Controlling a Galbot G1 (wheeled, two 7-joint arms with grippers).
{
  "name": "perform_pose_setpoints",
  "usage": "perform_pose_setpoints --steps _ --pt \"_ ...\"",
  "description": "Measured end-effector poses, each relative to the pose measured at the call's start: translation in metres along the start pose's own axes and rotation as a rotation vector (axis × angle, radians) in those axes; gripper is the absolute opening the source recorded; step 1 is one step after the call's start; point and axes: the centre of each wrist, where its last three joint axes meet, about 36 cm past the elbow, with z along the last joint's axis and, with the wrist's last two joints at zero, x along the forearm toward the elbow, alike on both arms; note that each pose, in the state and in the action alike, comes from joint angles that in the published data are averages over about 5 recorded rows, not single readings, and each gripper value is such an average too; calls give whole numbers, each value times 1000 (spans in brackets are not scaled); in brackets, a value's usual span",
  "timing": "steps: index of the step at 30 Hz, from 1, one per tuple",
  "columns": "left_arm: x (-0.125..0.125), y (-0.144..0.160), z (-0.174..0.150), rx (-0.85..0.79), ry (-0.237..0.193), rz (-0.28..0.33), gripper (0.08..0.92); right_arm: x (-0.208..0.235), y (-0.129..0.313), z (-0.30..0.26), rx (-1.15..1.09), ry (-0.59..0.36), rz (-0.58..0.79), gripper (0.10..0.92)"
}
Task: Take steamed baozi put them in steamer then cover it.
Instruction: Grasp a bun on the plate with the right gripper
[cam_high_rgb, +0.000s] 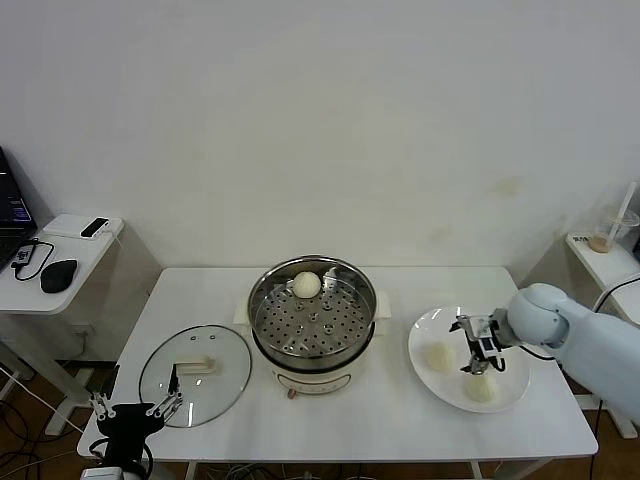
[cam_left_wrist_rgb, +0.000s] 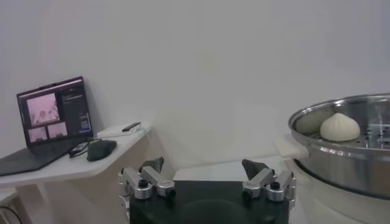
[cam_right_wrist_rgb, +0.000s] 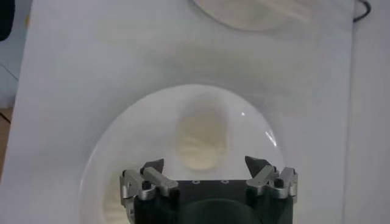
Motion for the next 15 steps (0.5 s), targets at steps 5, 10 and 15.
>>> perform_pose_setpoints --steps 5,10,15 --pt "0 1 1 -4 5 -3 823 -18 -6 -4 -27 0 -17 823" --pt "0 2 2 -5 9 -7 823 -35 -13 -10 -41 1 -36 823" --pt "0 2 3 -3 11 -15 823 -47 -18 -15 -45 9 -57 823"
